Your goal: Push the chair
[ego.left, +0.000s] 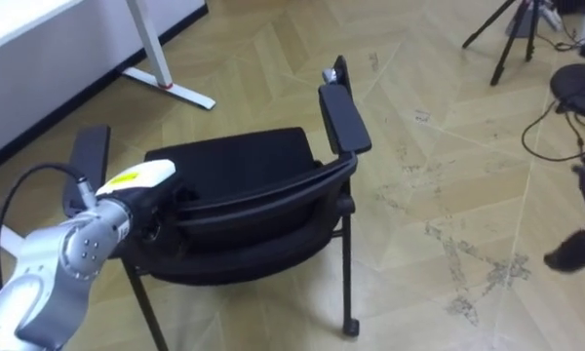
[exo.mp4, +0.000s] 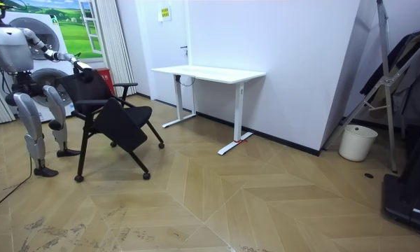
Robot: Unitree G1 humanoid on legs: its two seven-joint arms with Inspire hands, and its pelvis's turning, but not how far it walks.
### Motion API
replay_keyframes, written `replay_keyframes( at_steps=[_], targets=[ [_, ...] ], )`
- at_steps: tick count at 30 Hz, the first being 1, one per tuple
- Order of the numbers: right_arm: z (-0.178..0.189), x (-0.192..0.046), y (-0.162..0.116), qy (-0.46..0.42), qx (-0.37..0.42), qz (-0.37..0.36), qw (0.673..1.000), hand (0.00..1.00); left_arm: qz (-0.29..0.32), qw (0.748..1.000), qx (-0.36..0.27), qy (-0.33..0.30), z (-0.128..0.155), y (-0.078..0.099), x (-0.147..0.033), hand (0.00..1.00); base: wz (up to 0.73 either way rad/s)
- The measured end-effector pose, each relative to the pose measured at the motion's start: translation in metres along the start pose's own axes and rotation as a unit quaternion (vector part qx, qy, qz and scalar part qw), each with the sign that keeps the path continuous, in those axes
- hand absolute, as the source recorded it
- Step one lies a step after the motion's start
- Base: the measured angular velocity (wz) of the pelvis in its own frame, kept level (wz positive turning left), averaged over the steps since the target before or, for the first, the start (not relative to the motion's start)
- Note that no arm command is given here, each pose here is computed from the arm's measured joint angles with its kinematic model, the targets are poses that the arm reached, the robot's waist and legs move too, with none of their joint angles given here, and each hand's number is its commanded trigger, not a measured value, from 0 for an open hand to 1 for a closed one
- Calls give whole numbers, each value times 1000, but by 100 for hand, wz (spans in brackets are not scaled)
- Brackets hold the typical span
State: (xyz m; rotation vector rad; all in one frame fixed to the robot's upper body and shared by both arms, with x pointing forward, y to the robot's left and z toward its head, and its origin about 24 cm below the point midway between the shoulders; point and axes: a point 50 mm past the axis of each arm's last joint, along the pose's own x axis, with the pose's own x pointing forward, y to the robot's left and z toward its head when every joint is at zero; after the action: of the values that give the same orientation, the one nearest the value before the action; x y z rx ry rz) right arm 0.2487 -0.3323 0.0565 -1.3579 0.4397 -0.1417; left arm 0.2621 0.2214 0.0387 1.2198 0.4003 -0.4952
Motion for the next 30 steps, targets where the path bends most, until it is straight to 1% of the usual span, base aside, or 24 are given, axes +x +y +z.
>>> replay_keyframes(
  at_steps=[4,6,11,13,16,18,23,26,30],
  targets=[
    [28,3,-21,-51,-43,-45,997,0,7,1000,0,-11,-2,1,2,100,-2],
    [38,1,-27,-68,-63,-61,994,0,12,1000,0,-13,-3,1,2,100,-3],
    [70,-2,-27,-127,-117,-67,983,0,23,999,2,-29,-2,2,5,100,-3],
    [80,-5,-28,-153,-125,-69,978,0,28,999,8,-40,0,5,6,100,0],
    [85,-7,-29,-171,-129,-69,974,0,32,998,16,-51,2,6,5,100,0],
    [85,-7,-29,-173,-132,-65,974,0,34,998,17,-54,2,6,5,100,0],
    [91,-9,-23,-195,-170,-34,965,0,31,997,21,-61,1,6,10,100,0],
    [102,-14,-17,-220,-180,-19,958,0,32,997,24,-64,1,9,13,100,0],
    [114,-20,-7,-250,-194,6,949,0,38,996,43,-72,5,13,15,100,1]
  ],
)
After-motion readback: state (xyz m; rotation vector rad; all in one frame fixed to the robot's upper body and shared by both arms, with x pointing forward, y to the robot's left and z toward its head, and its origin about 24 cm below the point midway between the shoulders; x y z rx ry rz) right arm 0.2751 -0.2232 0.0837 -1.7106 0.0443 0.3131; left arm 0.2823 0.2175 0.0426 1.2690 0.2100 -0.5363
